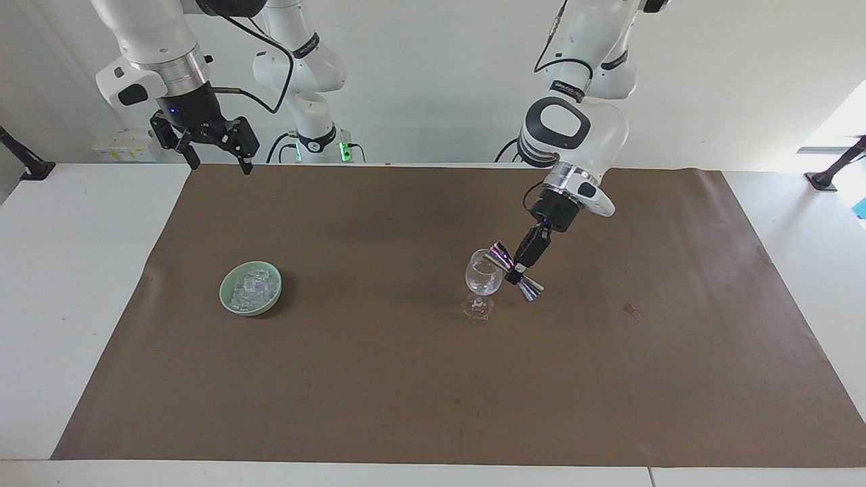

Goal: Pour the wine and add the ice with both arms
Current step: 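Carry the jigger back with the left gripper while the right gripper grasps ice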

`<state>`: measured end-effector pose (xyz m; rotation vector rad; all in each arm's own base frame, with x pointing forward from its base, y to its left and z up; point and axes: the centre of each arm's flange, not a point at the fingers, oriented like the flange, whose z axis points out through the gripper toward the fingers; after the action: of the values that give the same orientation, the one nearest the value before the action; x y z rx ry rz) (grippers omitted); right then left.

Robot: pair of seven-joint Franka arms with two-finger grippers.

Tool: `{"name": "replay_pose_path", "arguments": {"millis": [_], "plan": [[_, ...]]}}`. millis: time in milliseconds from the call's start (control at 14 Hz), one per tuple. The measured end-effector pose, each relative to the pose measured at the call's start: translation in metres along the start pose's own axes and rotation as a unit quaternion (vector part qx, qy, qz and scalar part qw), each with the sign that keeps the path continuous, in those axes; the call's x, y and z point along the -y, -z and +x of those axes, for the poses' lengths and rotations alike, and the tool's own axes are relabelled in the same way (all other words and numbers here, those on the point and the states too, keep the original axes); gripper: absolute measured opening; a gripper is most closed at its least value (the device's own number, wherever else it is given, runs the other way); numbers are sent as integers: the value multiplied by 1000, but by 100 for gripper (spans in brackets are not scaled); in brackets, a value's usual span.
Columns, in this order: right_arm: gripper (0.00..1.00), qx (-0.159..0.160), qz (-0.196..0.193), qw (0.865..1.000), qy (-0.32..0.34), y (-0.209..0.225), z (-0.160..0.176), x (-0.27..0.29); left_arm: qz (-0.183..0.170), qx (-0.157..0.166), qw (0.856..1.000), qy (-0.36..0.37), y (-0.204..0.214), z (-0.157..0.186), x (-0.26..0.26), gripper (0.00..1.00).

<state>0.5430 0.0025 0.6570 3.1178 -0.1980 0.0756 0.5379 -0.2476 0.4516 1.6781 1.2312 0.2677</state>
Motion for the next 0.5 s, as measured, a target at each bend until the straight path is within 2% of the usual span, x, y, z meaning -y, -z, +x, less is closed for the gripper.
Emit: {"name": "replay_pose_path", "arguments": {"millis": [286,501], "plan": [[100,-33,4,999,0,-35,4,1,3,-7,994,105,15,8,6,22],[100,-53,6,999,0,-84,-2,0,11,9,975,220,34,37,11,22]]}}
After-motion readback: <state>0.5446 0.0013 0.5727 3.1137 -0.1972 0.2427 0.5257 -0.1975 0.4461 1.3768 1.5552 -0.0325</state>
